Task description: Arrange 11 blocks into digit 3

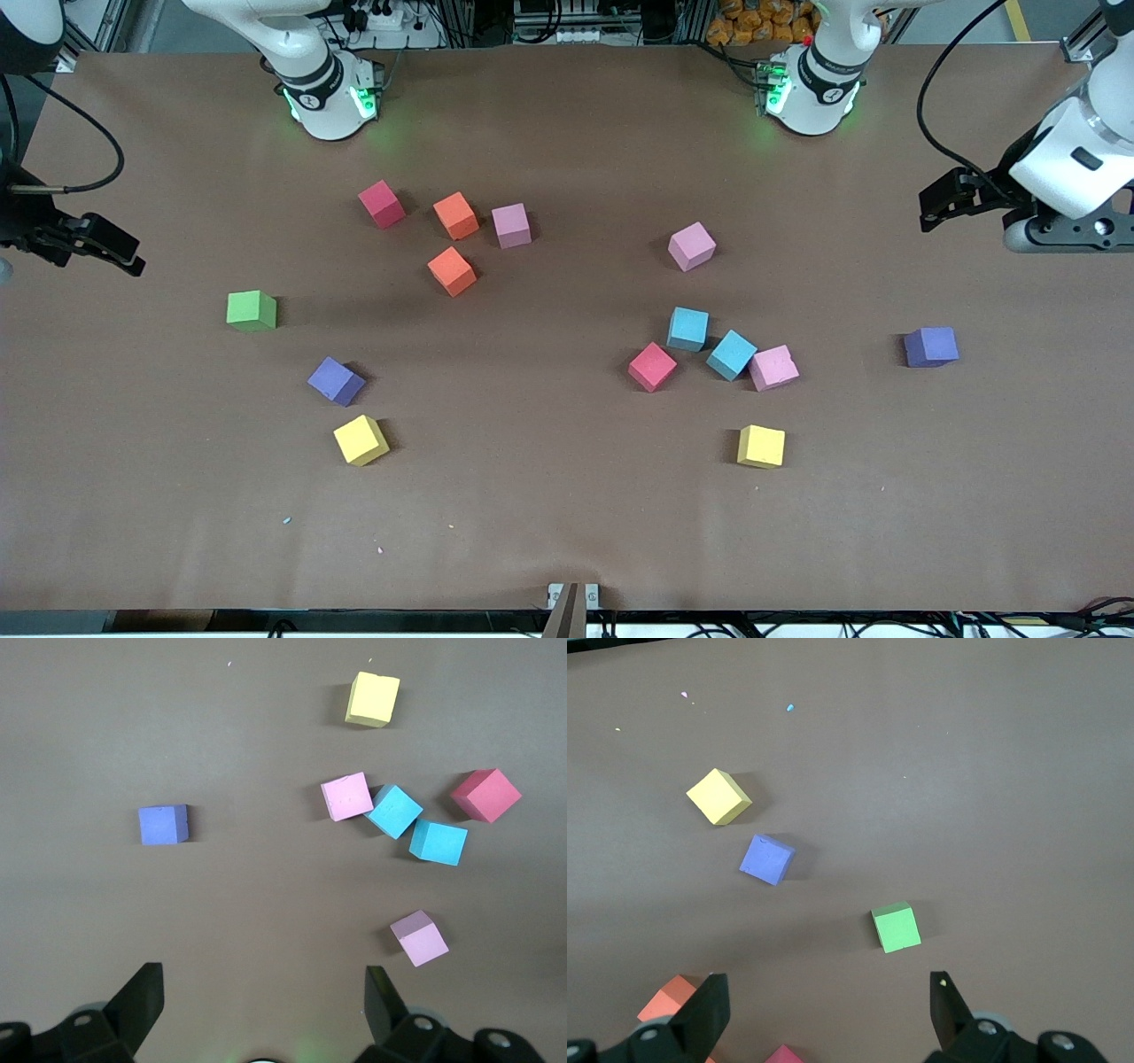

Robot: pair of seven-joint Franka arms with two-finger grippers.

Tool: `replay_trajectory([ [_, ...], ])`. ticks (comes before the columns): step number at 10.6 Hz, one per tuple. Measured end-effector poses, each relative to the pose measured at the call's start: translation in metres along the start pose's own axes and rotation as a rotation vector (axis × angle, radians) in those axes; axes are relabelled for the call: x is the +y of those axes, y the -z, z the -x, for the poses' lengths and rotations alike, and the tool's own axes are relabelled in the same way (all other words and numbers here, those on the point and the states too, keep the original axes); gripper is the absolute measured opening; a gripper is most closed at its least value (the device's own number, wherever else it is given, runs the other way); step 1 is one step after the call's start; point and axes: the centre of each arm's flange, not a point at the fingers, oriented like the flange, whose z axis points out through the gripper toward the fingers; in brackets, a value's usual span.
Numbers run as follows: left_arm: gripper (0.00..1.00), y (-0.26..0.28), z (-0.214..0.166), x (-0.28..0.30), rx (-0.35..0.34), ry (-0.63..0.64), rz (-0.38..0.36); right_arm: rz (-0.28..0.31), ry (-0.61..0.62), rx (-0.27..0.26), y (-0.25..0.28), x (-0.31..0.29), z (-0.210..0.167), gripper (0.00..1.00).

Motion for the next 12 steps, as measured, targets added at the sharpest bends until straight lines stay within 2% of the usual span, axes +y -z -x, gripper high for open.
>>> replay_trajectory([
  [4, 1.00, -0.015, -0.001, 0.029, -0.026, 0.058, 0.002, 0.000, 0.000, -0.001, 0.000, 0.000, 0.000, 1.00],
  [8, 1.00, -0.051, -0.003, 0.129, -0.045, 0.161, 0.018, 0.001, 0.000, -0.010, -0.001, 0.000, 0.001, 1.00],
  [10, 1.00, -0.078, -0.002, 0.174, -0.051, 0.213, 0.033, 0.005, 0.002, -0.047, -0.004, -0.001, 0.005, 1.00],
  [12, 1.00, -0.107, 0.011, 0.225, -0.049, 0.264, 0.041, -0.023, 0.014, -0.065, -0.005, -0.012, 0.008, 1.00],
])
